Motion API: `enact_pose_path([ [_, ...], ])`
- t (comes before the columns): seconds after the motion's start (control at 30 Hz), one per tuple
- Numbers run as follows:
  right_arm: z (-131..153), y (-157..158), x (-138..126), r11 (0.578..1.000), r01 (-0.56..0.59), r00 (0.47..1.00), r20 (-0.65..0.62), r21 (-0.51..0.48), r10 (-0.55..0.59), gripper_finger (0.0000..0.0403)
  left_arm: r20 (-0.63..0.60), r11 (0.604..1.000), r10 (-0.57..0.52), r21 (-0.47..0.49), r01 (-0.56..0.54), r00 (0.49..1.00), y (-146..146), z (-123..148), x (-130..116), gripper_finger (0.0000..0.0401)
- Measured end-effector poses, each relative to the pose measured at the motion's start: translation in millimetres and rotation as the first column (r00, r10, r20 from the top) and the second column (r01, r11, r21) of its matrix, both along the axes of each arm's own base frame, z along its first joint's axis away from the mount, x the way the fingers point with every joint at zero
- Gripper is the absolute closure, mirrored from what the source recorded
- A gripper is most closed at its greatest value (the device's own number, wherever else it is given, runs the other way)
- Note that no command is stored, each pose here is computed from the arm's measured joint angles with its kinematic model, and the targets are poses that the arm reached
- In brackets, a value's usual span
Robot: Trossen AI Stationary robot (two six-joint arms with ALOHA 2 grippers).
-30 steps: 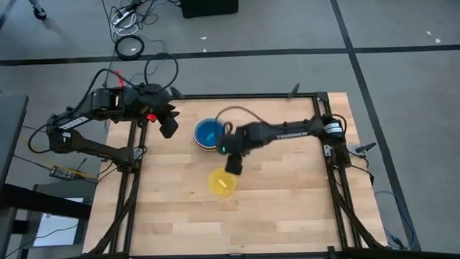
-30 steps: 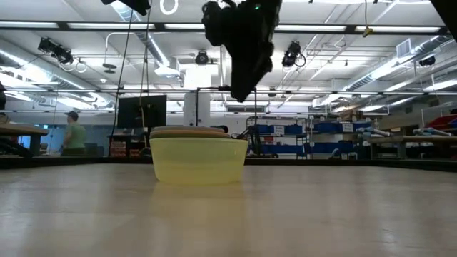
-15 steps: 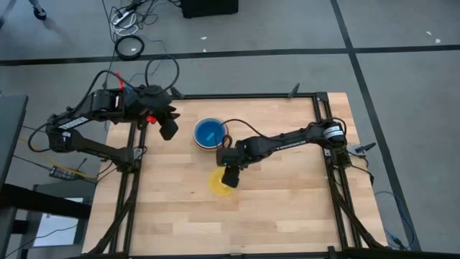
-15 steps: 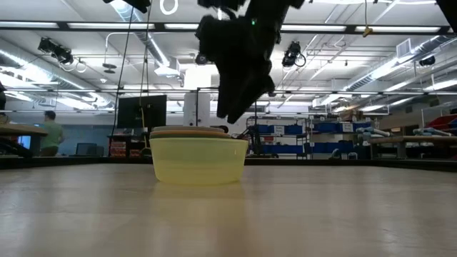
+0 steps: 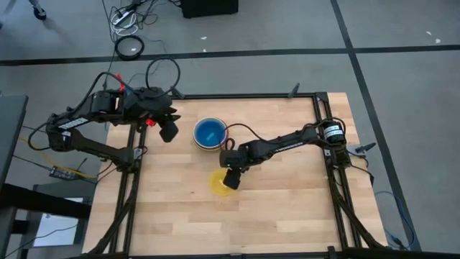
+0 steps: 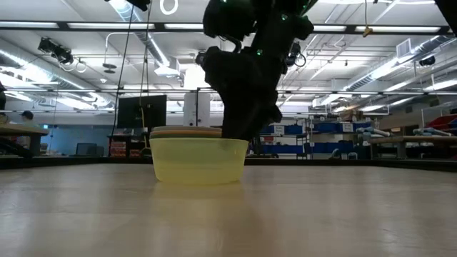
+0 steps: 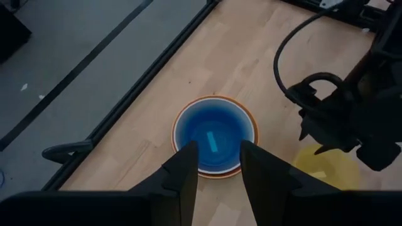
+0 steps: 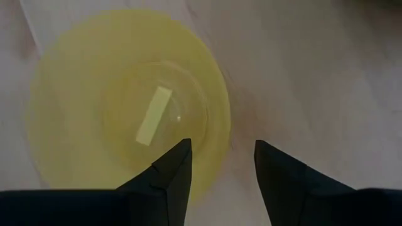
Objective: Nest bowls inside each other
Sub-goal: Stack the yellow bowl on top of the blue bowl
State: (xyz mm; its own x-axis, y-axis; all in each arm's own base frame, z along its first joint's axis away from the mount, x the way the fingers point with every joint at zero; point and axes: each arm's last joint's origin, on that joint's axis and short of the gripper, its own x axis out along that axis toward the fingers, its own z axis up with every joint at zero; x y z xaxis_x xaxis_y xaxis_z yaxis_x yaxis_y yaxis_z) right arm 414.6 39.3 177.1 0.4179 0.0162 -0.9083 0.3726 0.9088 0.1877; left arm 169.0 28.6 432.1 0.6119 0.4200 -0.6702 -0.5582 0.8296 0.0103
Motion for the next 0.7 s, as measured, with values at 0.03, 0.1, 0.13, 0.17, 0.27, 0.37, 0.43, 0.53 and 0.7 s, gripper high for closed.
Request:
enact_pose_path([
  [0.03,-3,0,0,1.000,0.003,1.000,0.007,0.004,-0.003,0.0244,0.000,1.000,0.006,0.005,-0.006,1.000,0,0,0,0.0274],
  [0.1,-9,1,-1,1.000,0.010,1.000,0.023,0.010,-0.011,0.0245,0.000,1.000,0.011,0.009,-0.011,1.000,0,0,0,0.0274],
  [0.13,-12,1,-3,1.000,0.015,1.000,0.025,0.013,-0.016,0.0245,0.001,1.000,0.013,0.008,-0.013,1.000,0,0,0,0.0274],
  [0.17,-15,1,-3,1.000,0.019,0.999,0.030,0.019,-0.020,0.0245,0.001,1.000,0.014,0.007,-0.014,1.000,0,0,0,0.0274],
  [0.27,-18,1,-2,0.999,0.020,0.998,0.060,0.030,-0.021,0.0248,0.001,1.000,0.021,0.012,-0.021,1.000,1,0,0,0.0274],
  [0.37,-20,1,-3,1.000,0.013,0.998,0.055,0.028,-0.014,0.0272,0.000,0.999,0.033,0.025,-0.033,0.999,1,0,0,0.0274],
  [0.43,-20,-1,-3,0.999,-0.003,0.998,0.059,0.036,0.000,0.0304,-0.005,0.999,0.034,0.036,-0.034,0.999,1,0,-1,0.0274],
  [0.53,-19,-4,-2,0.998,-0.026,0.998,0.059,0.065,0.022,0.0365,-0.006,0.999,0.033,0.040,-0.033,0.999,1,0,-1,0.0274],
  [0.7,-19,-9,-2,0.998,-0.028,0.998,0.062,0.060,0.024,0.0394,-0.007,0.999,0.032,0.041,-0.032,0.999,1,0,-1,0.0274],
])
